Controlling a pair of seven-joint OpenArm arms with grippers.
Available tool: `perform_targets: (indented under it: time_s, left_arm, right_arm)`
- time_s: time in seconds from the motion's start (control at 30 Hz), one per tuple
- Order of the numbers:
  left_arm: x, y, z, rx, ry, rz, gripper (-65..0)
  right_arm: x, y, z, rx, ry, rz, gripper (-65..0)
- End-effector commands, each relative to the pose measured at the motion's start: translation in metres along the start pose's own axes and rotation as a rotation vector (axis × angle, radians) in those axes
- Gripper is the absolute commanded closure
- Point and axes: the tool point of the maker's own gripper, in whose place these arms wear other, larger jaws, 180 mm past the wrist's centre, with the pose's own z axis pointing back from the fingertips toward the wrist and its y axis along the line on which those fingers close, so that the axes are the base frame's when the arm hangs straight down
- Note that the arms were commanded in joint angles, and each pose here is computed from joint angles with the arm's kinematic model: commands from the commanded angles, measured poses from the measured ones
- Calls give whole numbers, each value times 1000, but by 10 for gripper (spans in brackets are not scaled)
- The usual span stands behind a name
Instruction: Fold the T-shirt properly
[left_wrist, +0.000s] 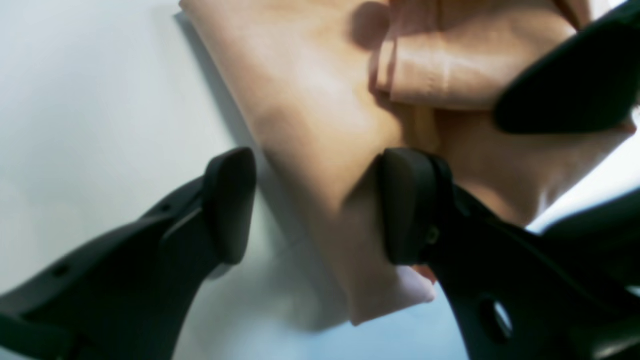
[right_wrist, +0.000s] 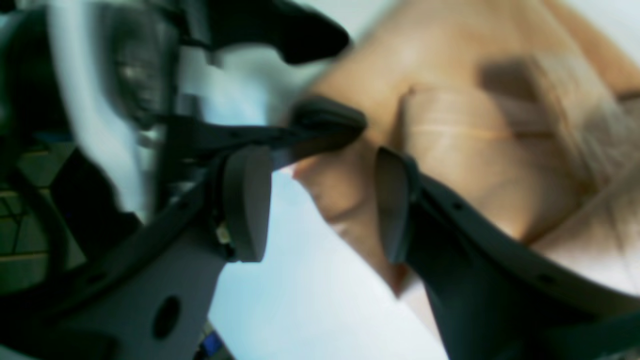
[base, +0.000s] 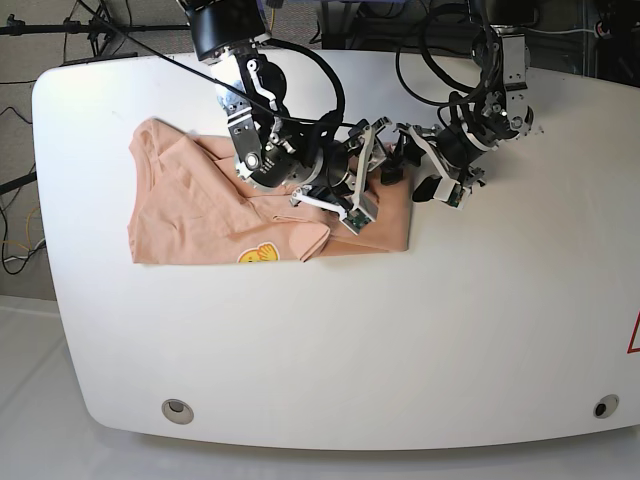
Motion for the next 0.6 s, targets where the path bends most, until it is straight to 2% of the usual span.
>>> perform_targets:
  time_s: [0.0, 0.37, 0.57]
  left_arm:
    - [1, 1, 0, 1, 10, -11, -375]
    - [1, 1, 0, 1, 12, -11, -375]
    - [2, 1, 0, 2, 9, -12, -375]
  right_arm:
    - [12, -1, -3, 16, -26, 3, -316]
    - [-1, -10, -16, 17, 35, -27, -315]
    - [8, -16, -14, 2, -4, -27, -315]
